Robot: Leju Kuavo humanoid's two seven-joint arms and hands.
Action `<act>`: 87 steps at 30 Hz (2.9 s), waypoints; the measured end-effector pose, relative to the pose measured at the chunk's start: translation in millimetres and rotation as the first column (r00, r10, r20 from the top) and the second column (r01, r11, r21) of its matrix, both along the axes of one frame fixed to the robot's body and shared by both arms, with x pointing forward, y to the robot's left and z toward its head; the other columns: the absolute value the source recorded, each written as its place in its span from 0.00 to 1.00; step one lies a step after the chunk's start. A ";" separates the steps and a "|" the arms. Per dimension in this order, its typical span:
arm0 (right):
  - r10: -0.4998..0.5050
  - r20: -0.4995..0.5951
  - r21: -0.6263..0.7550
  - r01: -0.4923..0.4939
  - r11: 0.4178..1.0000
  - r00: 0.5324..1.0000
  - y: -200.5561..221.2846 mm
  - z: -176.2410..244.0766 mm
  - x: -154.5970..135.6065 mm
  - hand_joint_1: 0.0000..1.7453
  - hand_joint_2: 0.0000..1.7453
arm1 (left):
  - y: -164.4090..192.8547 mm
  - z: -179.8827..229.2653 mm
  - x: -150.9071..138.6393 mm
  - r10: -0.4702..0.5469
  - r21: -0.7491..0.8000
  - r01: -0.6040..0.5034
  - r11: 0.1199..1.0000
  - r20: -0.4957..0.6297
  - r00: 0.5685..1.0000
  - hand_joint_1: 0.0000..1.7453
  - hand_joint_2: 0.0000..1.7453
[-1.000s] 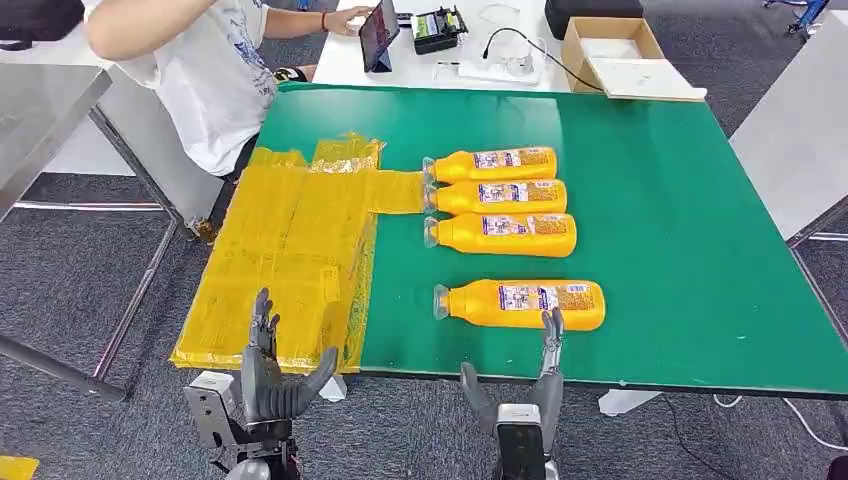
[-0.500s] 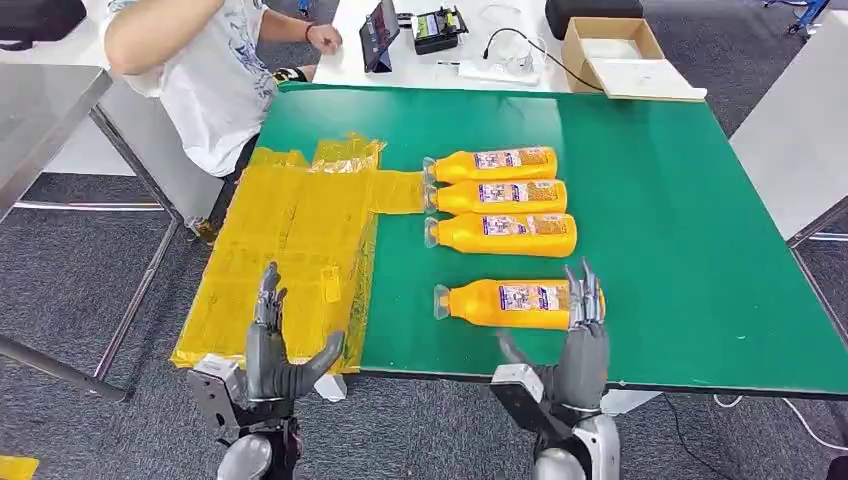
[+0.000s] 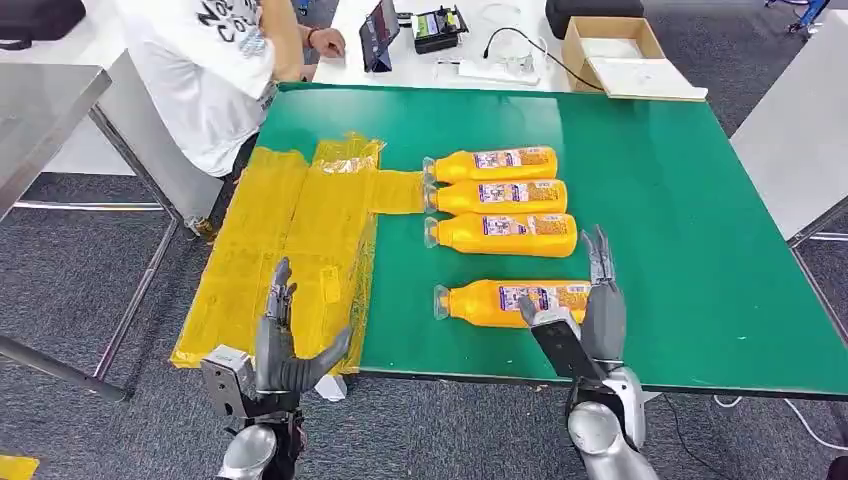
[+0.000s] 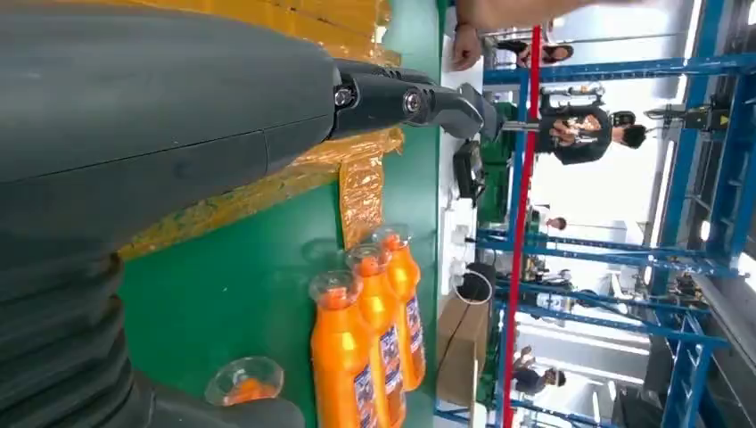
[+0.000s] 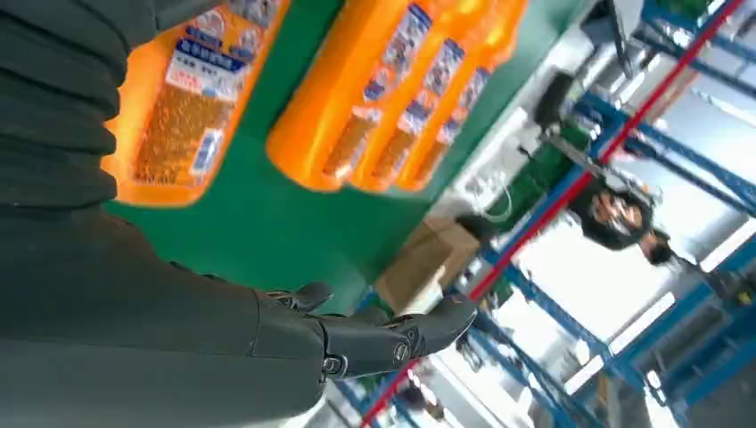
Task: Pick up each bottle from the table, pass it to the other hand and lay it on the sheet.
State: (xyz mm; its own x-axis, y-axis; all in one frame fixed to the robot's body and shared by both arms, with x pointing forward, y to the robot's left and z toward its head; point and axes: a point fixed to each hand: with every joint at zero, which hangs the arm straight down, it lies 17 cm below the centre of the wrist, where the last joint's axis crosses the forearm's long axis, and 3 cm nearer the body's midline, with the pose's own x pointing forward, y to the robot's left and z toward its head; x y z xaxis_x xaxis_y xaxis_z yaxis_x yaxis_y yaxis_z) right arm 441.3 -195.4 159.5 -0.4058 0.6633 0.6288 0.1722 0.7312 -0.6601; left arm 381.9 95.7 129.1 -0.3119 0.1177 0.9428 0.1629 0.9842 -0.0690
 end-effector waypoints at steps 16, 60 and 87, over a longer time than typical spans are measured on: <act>0.156 -0.390 -0.046 -0.188 0.981 0.908 -15.5 -51.0 74.9 0.00 1.00 | -9.0 -4.2 7.9 -0.050 0.008 0.050 0.999 -0.002 0.999 0.00 1.00; 0.308 -0.501 -0.318 -0.503 0.804 0.809 24.1 -101.6 4.4 0.00 1.00 | 21.6 -53.5 22.8 0.036 0.084 -0.028 0.996 -0.095 0.995 0.00 1.00; -0.039 -0.483 -0.547 -0.267 0.794 0.875 -81.2 -134.3 30.2 0.00 1.00 | 21.5 -63.3 18.2 0.032 0.093 -0.020 0.995 -0.129 0.991 0.00 1.00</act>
